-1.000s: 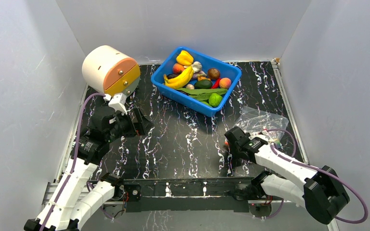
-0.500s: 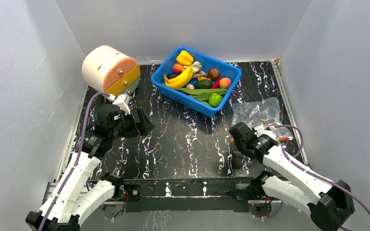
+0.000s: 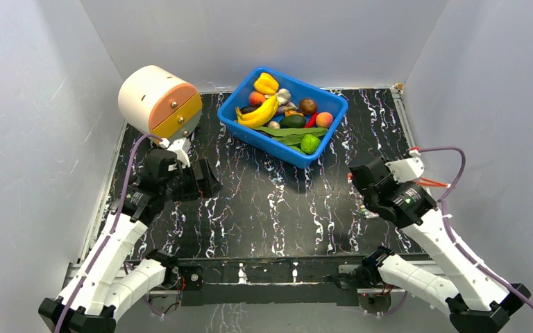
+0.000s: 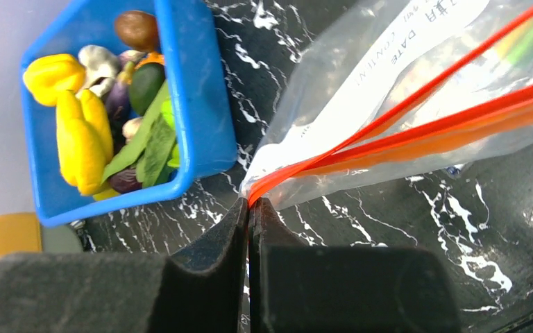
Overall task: Place the food in the zip-top bag and seal the zipper
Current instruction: Pick up the zipper food storage bag at the center of the board, then place the zipper food storage bag at the center of the board.
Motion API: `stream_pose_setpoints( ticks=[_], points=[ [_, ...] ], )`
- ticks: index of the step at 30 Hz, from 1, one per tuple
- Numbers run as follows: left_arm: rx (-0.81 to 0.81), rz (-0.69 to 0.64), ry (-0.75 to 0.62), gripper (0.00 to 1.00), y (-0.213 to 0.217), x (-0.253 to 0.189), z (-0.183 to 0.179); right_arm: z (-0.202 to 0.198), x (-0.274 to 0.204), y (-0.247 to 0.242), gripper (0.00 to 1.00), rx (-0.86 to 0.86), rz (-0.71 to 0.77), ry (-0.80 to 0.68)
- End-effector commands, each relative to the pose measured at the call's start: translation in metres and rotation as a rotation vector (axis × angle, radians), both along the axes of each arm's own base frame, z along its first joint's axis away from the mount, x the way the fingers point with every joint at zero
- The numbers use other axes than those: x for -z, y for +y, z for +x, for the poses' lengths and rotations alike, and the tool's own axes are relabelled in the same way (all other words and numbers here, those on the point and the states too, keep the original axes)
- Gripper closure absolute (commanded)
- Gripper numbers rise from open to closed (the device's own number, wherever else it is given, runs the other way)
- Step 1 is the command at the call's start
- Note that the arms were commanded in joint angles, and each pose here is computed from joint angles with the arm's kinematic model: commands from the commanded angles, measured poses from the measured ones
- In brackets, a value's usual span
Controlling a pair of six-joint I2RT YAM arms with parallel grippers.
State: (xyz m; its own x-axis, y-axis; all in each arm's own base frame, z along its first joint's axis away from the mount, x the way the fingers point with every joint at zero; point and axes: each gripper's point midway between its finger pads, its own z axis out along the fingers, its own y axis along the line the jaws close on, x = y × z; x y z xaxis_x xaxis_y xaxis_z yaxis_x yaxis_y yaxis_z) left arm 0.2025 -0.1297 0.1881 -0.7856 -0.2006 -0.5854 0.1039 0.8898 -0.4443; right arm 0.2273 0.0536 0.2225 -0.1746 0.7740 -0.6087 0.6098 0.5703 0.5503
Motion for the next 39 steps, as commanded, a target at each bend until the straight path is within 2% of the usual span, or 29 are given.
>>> stream_pose_setpoints(
  ticks=[1, 6, 13, 17, 22, 28, 31, 36, 39],
  points=[
    [0.029, -0.019, -0.020, 0.01, -0.003, -0.016, -0.003, 0.009, -0.049, -0.002, 1.00, -0.083, -0.096, -0.085],
    [0.058, -0.023, -0.033, 0.02, -0.006, -0.018, -0.003, 0.022, -0.099, 0.031, 1.00, -0.278, -0.082, -0.155],
    [0.073, 0.005, -0.046, 0.02, -0.003, -0.025, -0.003, 0.030, -0.129, 0.082, 1.00, -0.539, -0.036, -0.213],
    [0.032, 0.011, -0.057, 0.02, 0.002, -0.028, 0.000, 0.025, -0.127, 0.120, 1.00, -0.722, 0.040, -0.205],
    [0.025, -0.012, -0.117, 0.02, 0.001, -0.029, 0.005, 0.018, -0.108, 0.150, 1.00, -0.858, 0.108, -0.142],
    [-0.068, -0.033, -0.149, 0.02, 0.007, -0.037, 0.014, 0.005, -0.105, 0.182, 1.00, -1.040, 0.169, -0.166],
    [-0.034, -0.025, -0.160, 0.02, 0.004, -0.037, 0.015, -0.008, -0.109, 0.206, 1.00, -1.149, 0.238, -0.182],
    [0.141, -0.114, -0.179, 0.06, -0.024, -0.050, 0.005, -0.037, -0.111, 0.248, 1.00, -1.322, 0.281, -0.212],
    [0.119, -0.199, -0.158, 0.08, -0.033, -0.057, 0.006, -0.059, -0.109, 0.274, 1.00, -1.438, 0.324, -0.231]
  ],
)
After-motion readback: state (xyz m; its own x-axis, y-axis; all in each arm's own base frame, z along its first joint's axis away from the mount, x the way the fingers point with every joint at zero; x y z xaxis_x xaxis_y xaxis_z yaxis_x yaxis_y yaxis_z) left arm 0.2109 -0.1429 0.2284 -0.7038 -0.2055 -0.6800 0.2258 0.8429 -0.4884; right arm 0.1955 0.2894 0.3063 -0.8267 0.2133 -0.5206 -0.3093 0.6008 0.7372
